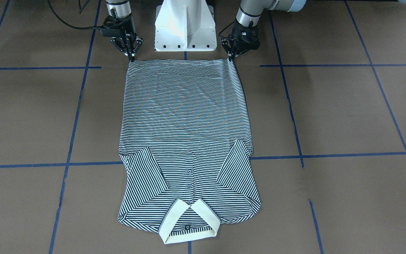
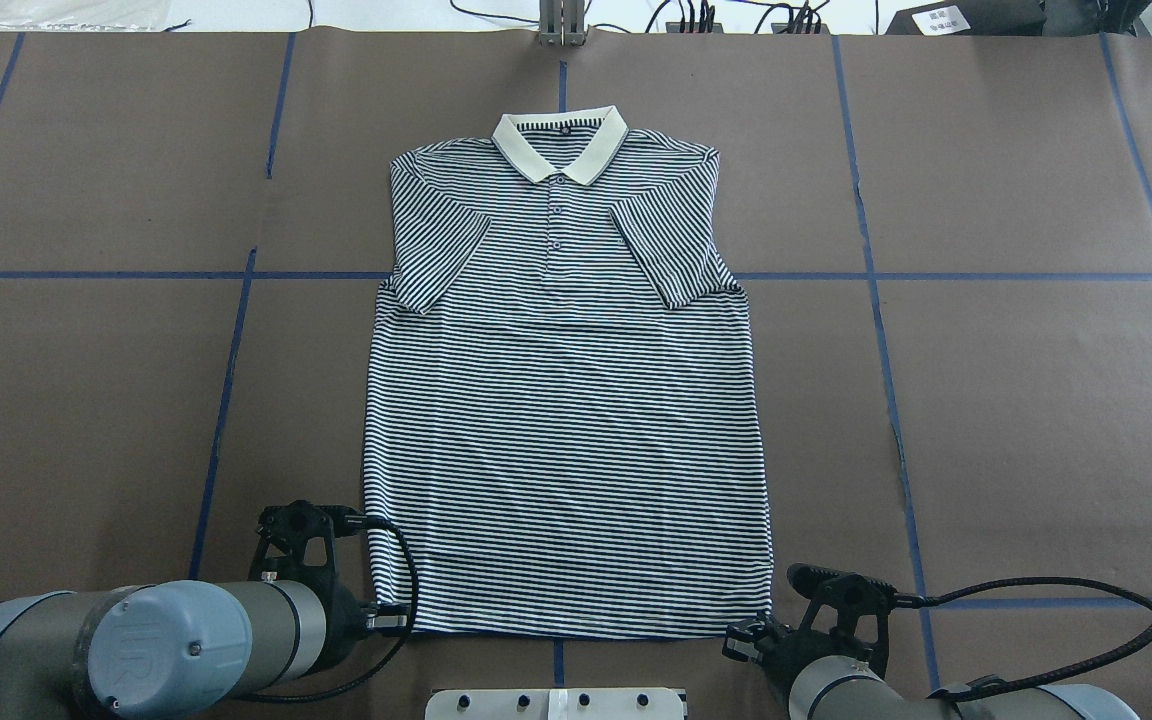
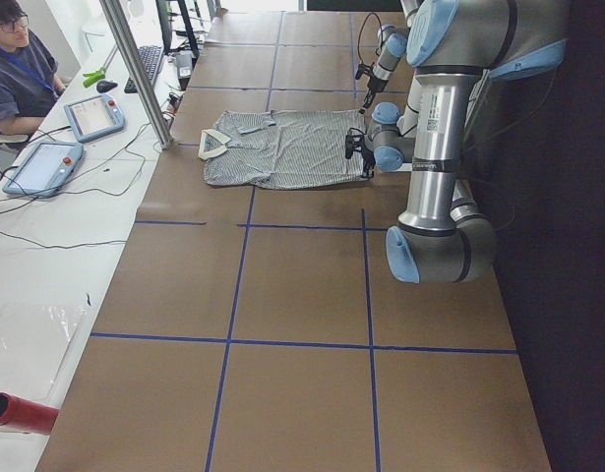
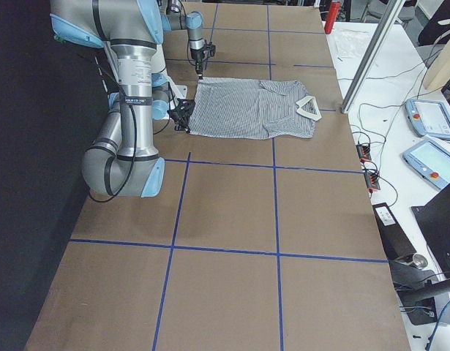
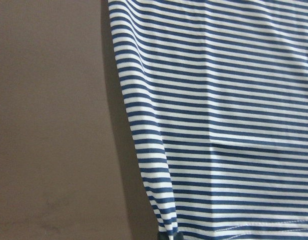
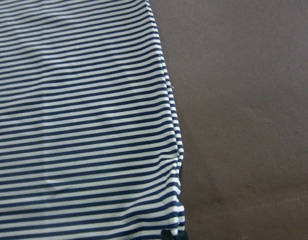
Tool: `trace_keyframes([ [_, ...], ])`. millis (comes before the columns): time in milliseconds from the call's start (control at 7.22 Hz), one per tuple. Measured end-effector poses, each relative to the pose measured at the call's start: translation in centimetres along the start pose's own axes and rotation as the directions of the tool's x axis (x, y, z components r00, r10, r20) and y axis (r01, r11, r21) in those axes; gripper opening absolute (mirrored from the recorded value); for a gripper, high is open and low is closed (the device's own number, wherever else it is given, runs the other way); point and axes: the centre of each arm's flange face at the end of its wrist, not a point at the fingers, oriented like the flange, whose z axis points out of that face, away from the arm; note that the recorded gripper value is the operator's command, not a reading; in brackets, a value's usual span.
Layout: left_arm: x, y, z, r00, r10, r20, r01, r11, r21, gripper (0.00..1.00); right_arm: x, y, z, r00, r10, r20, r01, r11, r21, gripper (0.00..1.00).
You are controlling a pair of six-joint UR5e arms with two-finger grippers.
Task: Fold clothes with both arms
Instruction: 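Grasp the hem corners with both grippers, then lift the hem with both grippers and fold it toward the collar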
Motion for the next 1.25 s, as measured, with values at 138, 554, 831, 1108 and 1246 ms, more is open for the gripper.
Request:
trace_keyframes([
  [138, 1.3, -0.1, -3.3, 1.000, 0.020, -0.014, -0.020, 1.000, -0.009, 0.00, -0.6, -1.4, -2.7, 1.000, 0.009, 0.005, -0.009, 1.000, -0.004, 0.00],
  [554, 4.8, -2.0, -17.7, 0.997, 0.008, -0.073, -0.014, 0.997, -0.081, 0.00, -1.0, -6.3, -16.5, 1.000, 0.030, 0.001, -0.030, 0.993, -0.110, 0.00],
  [831, 4.8, -5.1, -21.7, 0.996, 0.041, -0.082, -0.045, 0.998, -0.047, 0.00, -2.3, -10.2, -20.3, 0.997, 0.075, -0.022, -0.077, 0.987, -0.143, 0.00],
  [1108, 3.7, -11.4, -21.7, 0.993, 0.116, -0.014, -0.115, 0.992, 0.055, 0.00, -5.1, -15.6, -20.2, 0.997, 0.069, -0.036, -0.072, 0.994, -0.087, 0.00],
  [1246, 2.9, -15.8, -21.2, 0.990, 0.132, 0.040, -0.135, 0.986, 0.099, 0.00, -6.3, -19.3, -19.2, 0.996, 0.062, -0.056, -0.065, 0.997, -0.051, 0.00],
])
